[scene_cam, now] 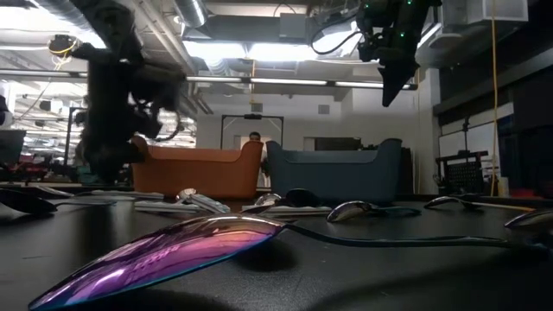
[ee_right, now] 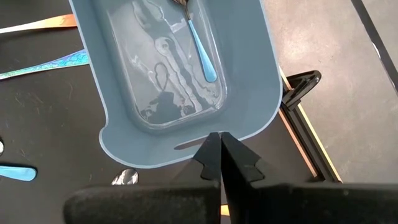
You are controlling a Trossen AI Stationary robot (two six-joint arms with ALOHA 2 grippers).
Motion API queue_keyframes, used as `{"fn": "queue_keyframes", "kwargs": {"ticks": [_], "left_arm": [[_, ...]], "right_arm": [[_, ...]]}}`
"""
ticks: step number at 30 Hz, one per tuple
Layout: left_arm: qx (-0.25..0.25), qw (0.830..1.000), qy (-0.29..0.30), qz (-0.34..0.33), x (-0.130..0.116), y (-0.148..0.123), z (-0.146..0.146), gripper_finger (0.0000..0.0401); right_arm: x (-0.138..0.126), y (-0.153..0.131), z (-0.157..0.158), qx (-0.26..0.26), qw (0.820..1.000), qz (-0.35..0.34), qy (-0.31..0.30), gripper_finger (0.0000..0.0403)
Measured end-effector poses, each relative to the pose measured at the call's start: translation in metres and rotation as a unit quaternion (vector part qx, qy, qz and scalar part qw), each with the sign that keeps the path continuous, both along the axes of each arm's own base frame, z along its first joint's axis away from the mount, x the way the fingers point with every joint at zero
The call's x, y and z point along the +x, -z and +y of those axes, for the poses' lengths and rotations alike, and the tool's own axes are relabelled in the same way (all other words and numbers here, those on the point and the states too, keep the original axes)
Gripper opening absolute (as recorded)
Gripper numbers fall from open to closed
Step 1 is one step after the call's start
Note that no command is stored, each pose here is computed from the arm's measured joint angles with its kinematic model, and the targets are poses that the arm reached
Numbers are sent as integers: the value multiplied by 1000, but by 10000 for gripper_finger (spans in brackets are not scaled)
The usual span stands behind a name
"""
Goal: Sort silverware by color (type)
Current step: Put the white patterned spoon into the top orange bin
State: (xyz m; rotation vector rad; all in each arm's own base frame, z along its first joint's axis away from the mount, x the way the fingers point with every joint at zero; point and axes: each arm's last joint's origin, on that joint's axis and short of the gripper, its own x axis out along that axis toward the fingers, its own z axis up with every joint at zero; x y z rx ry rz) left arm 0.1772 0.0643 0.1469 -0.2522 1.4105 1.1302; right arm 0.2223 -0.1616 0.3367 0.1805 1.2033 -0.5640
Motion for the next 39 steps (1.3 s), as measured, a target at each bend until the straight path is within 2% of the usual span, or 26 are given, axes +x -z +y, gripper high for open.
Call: {"fn": "queue_keyframes", "kwargs": {"ticks": [5,12,39], "left_arm": [[36,999,-13,0,-11,17,-8,176],[65,998,-7,-24,-14,27,-8,176],[78,997,-7,-16,-23,37,-9,176]], "right_arm": [[0,0,0,0,1000,0,0,0],[0,0,0,-1,1000,-1,0,0],[0,0,0,-1,1000,0,0,0]]}}
